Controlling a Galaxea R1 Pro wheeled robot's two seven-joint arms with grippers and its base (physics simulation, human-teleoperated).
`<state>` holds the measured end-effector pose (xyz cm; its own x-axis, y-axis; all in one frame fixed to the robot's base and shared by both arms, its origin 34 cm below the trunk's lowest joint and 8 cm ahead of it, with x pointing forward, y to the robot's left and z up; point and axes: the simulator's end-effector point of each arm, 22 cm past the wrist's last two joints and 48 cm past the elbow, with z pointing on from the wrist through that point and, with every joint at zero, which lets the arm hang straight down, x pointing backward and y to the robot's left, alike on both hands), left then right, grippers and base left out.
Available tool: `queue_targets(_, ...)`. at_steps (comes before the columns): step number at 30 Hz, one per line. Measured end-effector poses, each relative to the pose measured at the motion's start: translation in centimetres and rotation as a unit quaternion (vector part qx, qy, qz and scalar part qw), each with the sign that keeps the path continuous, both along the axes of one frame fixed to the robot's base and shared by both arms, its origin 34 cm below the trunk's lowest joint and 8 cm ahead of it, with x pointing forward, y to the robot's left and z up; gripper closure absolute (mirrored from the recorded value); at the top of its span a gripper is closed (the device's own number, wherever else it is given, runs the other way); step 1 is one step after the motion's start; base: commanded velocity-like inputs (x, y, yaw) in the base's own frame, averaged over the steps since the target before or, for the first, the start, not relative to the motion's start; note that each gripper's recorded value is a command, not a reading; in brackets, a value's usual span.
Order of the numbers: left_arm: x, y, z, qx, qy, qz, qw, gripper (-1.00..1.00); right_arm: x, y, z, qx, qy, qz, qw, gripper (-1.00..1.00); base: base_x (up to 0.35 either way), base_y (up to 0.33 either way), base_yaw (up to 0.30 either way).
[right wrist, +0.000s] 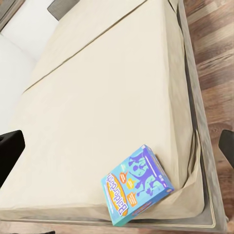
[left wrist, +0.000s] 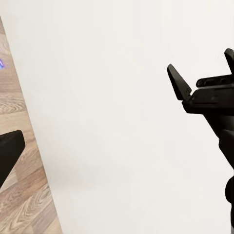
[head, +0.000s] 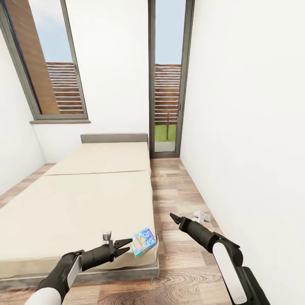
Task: Put all the toys in the child's room - the three board games (two on the bed and one on the table), the two jigsaw puzzles on the table, and the tennis ball on the table - inside the toy box on the table in the child's room.
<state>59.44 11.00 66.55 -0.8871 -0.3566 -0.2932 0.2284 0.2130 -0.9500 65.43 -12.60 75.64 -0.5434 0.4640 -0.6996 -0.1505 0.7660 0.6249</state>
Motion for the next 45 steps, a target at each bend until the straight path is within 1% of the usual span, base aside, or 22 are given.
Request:
queue_targets(6, 0.0, -1.8, -0.2, -0.003, 0.006, -0.001, 1.0000, -1.00, 0.0, 0.0, 0.1, 0.000, -0.001, 0.000, 1.0000, -1.00, 0.000, 0.000, 0.000)
queue_targets(7, 0.3, -2.0, -2.4, 0.038, 0.025, 0.011, 0.9989, -1.00, 0.0, 0.0, -0.1, 0.000, -0.001, 0.000, 1.0000, -1.00, 0.000, 0.000, 0.000)
queue_targets(11, 0.3, -2.4, -4.3, 0.058, 0.037, 0.019, 0.9975, -1.00, -0.1, 0.0, -0.9, 0.000, -0.002, -0.001, 1.0000, -1.00, 0.000, 0.000, 0.000)
queue_targets(13, 0.3, -2.6, -4.8, 0.061, 0.039, 0.020, 0.9972, -1.00, -0.2, 0.0, -1.3, 0.000, -0.002, -0.001, 1.0000, -1.00, 0.000, 0.000, 0.000)
queue_targets(18, 0.1, -2.9, -5.9, 0.064, 0.043, 0.021, 0.9968, -1.00, -0.3, 0.0, -2.1, 0.000, -0.002, -0.001, 1.0000, -1.00, 0.000, 0.000, 0.000)
queue_targets(36, -0.2, -5.2, -5.5, 0.051, 0.042, 0.014, 0.9977, -1.00, -0.3, -0.1, -2.0, 0.000, -0.003, -0.001, 1.0000, -1.00, 0.000, 0.000, 0.000)
queue_targets(45, 0.2, -5.4, -5.1, 0.054, 0.018, 0.021, 0.9982, -1.00, -0.3, -0.1, -2.0, -0.001, -0.003, -0.003, 1.0000, -1.00, 0.000, 0.000, 0.000)
